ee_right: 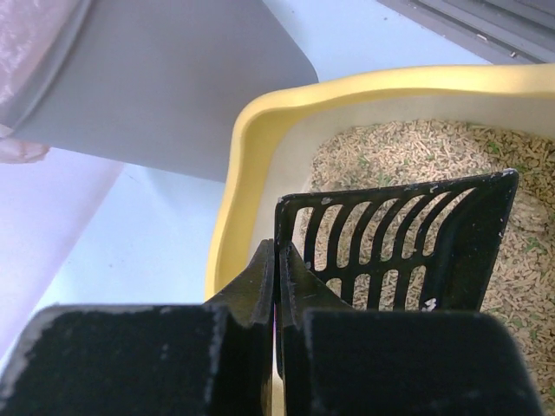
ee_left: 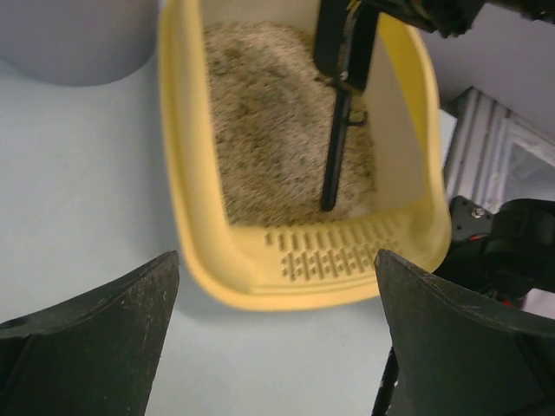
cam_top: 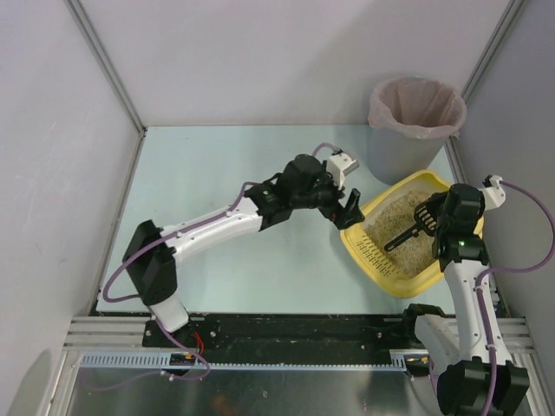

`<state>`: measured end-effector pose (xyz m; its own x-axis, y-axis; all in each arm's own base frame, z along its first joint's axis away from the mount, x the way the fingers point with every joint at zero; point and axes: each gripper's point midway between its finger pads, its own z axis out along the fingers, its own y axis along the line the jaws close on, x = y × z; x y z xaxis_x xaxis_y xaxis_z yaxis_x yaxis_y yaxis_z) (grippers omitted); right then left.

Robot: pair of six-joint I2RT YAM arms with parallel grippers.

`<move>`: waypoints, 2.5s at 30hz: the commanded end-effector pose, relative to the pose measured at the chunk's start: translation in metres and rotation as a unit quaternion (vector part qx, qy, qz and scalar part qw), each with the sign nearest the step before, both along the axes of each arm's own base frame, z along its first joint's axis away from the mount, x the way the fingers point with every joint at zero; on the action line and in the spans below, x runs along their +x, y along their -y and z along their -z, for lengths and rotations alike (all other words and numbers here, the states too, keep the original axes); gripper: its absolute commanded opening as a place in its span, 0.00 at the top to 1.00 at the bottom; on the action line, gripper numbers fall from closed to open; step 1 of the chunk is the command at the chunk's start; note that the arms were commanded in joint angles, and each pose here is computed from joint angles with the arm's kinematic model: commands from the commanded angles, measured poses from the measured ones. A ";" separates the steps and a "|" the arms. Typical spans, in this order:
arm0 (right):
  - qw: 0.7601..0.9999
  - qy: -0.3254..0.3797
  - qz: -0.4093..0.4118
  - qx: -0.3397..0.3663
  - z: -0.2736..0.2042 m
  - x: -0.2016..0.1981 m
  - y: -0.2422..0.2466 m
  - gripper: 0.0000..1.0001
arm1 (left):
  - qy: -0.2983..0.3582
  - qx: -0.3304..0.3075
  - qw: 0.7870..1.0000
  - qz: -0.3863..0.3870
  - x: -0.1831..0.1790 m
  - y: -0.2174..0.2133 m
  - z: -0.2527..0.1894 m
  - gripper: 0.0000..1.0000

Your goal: Clean the litter box

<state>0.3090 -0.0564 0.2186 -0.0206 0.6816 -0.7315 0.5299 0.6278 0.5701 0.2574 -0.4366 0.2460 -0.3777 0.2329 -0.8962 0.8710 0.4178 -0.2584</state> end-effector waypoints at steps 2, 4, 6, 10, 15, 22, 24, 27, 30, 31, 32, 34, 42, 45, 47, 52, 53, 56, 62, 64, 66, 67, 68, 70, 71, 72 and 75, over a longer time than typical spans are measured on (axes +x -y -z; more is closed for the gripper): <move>0.998 0.067 0.003 -0.008 -0.039 -0.001 0.004 1.00 | -0.004 -0.060 0.995 0.082 -0.030 0.056 -0.021 0.01; 0.997 0.073 0.008 -0.015 -0.044 -0.004 0.008 1.00 | -0.007 -0.059 0.994 0.094 -0.032 0.070 -0.013 0.00; 0.997 0.075 0.011 -0.020 -0.048 -0.006 0.010 1.00 | -0.007 -0.065 0.992 0.105 -0.034 0.080 -0.015 0.00; 0.996 0.089 0.008 -0.016 -0.055 -0.012 0.009 1.00 | -0.014 -0.052 0.990 0.132 -0.044 0.101 0.008 0.00; 0.992 0.119 -0.041 0.015 -0.069 -0.014 -0.010 1.00 | 0.006 -0.043 0.991 0.125 -0.040 0.119 0.026 0.00; 0.988 0.120 -0.080 0.057 -0.068 -0.021 -0.027 1.00 | 0.008 -0.027 0.990 0.136 -0.045 0.131 0.050 0.00; 0.989 0.110 -0.082 0.061 -0.062 -0.023 -0.029 1.00 | 0.009 -0.027 0.990 0.136 -0.045 0.133 0.050 0.01; 0.989 0.105 -0.081 0.063 -0.060 -0.025 -0.029 1.00 | 0.005 -0.026 0.990 0.141 -0.047 0.135 0.054 0.13; 0.989 0.110 -0.081 0.062 -0.063 -0.027 -0.029 1.00 | -0.009 -0.025 0.989 0.148 -0.050 0.137 0.061 0.24; 0.989 0.111 -0.082 0.062 -0.063 -0.027 -0.030 1.00 | -0.014 -0.024 0.988 0.149 -0.051 0.138 0.064 0.29; 0.988 0.112 -0.083 0.062 -0.064 -0.027 -0.030 1.00 | -0.019 -0.024 0.987 0.156 -0.054 0.138 0.065 0.34; 0.988 0.110 -0.084 0.062 -0.063 -0.026 -0.030 1.00 | -0.027 -0.026 0.986 0.160 -0.057 0.138 0.065 0.47; 0.991 0.099 -0.075 0.057 -0.057 -0.026 -0.026 1.00 | -0.070 -0.049 0.980 0.182 -0.072 0.142 0.049 0.83; 0.992 0.094 -0.074 0.048 -0.056 -0.027 -0.025 0.93 | -0.101 -0.052 0.977 0.181 -0.076 0.143 0.051 1.00; 0.994 0.085 -0.060 0.038 -0.052 -0.030 -0.019 0.84 | -0.129 -0.055 0.974 0.177 -0.081 0.143 0.050 1.00; 0.995 0.075 -0.057 0.017 -0.050 -0.041 -0.016 0.34 | -0.200 -0.069 0.965 0.154 -0.088 0.140 0.038 1.00; 0.995 0.073 -0.064 0.008 -0.050 -0.042 -0.017 0.26 | -0.209 -0.072 0.964 0.150 -0.088 0.140 0.035 1.00; 0.994 0.076 -0.074 0.001 -0.053 -0.049 -0.021 0.17 | -0.248 -0.079 0.957 0.131 -0.089 0.141 0.029 1.00; 0.995 0.062 -0.075 0.004 -0.050 -0.068 -0.026 0.16 | -0.324 -0.113 0.935 0.094 -0.081 0.142 0.023 1.00; 0.996 0.043 -0.074 0.010 -0.040 -0.075 -0.027 0.17 | -0.339 -0.126 0.929 0.079 -0.076 0.142 0.018 1.00; 0.996 0.036 -0.075 0.016 -0.036 -0.081 -0.029 0.18 | -0.353 -0.143 0.922 0.063 -0.068 0.141 0.013 1.00; 0.996 0.024 -0.078 0.024 -0.030 -0.085 -0.032 0.18 | -0.357 -0.148 0.920 0.059 -0.066 0.140 0.012 1.00; 0.996 0.020 -0.081 0.029 -0.028 -0.086 -0.034 0.19 | -0.362 -0.149 0.918 0.055 -0.065 0.139 0.014 1.00; 0.995 0.015 -0.093 0.042 -0.024 -0.092 -0.041 0.20 | -0.376 -0.157 0.912 0.045 -0.059 0.138 0.014 1.00; 0.994 0.013 -0.096 0.046 -0.023 -0.093 -0.043 0.21 | -0.382 -0.160 0.909 0.041 -0.057 0.137 0.017 1.00; 0.994 0.011 -0.101 0.047 -0.022 -0.094 -0.045 0.22 | -0.391 -0.162 0.905 0.038 -0.057 0.137 0.018 1.00; 0.992 0.002 -0.113 0.047 -0.019 -0.098 -0.050 0.25 | -0.401 -0.167 0.900 0.034 -0.056 0.136 0.019 1.00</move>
<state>0.2189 -0.0175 0.2301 -0.1423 0.7266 -0.6721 0.4117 0.6610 0.6274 0.1960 -0.5720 0.1940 -0.9133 0.1168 -0.3903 0.4071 0.2228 -0.8858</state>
